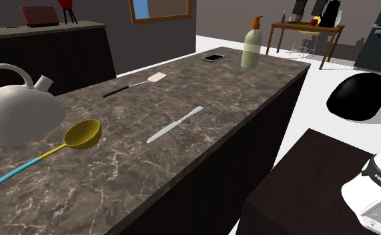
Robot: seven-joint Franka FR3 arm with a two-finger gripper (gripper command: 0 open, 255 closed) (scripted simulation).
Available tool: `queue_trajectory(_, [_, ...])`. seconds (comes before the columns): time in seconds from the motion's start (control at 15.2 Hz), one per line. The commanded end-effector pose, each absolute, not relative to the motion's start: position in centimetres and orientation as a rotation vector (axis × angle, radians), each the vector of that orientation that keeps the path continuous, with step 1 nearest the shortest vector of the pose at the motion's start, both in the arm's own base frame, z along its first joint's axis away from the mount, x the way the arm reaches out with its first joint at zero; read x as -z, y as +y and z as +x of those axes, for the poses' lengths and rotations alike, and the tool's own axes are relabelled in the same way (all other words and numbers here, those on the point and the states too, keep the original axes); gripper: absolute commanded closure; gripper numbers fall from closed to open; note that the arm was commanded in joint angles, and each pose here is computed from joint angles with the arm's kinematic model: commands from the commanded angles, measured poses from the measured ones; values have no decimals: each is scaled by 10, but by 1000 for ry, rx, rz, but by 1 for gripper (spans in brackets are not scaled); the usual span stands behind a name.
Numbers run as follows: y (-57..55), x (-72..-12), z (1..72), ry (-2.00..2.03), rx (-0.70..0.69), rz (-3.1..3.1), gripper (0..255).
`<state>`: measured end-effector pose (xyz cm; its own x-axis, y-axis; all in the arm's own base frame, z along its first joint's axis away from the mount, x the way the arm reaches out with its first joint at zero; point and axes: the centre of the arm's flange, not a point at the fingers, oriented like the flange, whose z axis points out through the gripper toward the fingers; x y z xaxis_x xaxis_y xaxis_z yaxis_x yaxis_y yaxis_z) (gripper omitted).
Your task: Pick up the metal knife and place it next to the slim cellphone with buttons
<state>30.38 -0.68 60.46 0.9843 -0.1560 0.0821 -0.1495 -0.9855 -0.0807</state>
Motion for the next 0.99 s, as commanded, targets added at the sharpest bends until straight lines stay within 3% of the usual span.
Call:
queue_trajectory(0.0, [-7,-605,304,236,135,-3055,0])
queue_trajectory(0.92, [161,-517,345,1077,38,-2942,0])
